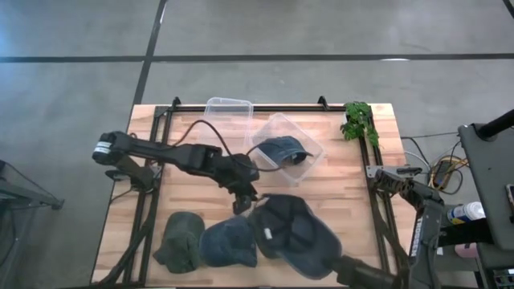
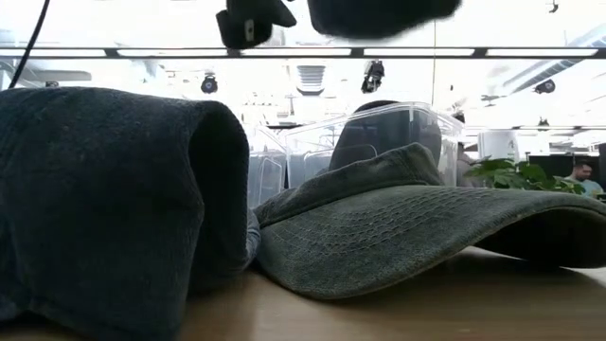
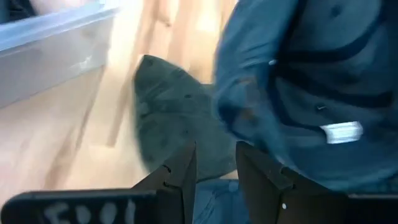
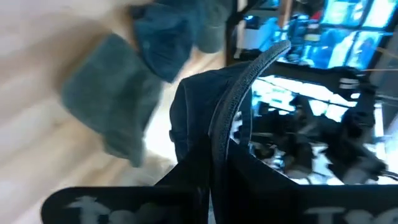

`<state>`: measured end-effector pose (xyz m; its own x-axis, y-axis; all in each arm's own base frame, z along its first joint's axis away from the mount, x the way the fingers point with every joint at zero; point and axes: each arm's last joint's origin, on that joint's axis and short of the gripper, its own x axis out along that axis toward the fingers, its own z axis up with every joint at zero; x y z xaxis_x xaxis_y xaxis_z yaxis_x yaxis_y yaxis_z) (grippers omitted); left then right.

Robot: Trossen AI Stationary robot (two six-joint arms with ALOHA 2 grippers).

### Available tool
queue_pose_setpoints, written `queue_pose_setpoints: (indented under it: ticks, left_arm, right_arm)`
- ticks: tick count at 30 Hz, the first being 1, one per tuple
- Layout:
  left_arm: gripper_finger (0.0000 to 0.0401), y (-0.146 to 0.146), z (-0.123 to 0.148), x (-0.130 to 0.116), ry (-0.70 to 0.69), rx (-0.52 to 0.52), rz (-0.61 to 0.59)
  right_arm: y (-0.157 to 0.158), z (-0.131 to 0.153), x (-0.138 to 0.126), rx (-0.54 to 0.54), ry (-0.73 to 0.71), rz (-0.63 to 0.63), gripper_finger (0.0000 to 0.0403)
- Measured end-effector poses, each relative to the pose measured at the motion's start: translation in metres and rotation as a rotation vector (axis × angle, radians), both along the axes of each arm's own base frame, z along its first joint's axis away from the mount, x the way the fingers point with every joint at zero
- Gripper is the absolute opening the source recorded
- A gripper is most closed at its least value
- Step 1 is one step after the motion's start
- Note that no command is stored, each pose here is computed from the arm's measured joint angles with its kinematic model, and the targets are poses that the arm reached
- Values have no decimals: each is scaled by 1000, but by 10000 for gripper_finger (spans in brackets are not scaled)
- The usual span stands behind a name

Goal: Pick & Place hat
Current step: Put the right blue cap into the right transparent bin

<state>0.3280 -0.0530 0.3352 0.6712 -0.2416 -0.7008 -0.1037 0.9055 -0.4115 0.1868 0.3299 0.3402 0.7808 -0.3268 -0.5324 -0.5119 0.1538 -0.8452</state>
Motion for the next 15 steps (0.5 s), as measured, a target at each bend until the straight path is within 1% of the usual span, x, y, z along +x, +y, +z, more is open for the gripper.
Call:
queue_pose_setpoints:
  ticks: [3, 7, 11, 15]
  left_arm:
    - [106, 5, 6, -16, 52, 46, 39]
    - [106, 7, 17, -29, 40, 36, 73]
    - [106, 5, 17, -27, 24, 45, 55]
    - [106, 2, 18, -14, -69, 15, 44]
  right_arm:
    - [-4, 3, 5, -33, -8, 3, 13]
    - [-8, 4, 10, -74, -31, -1, 13]
    - [-12, 4, 17, -118, -52, -11, 13]
    - [-17, 3, 23, -121, -53, -34, 13]
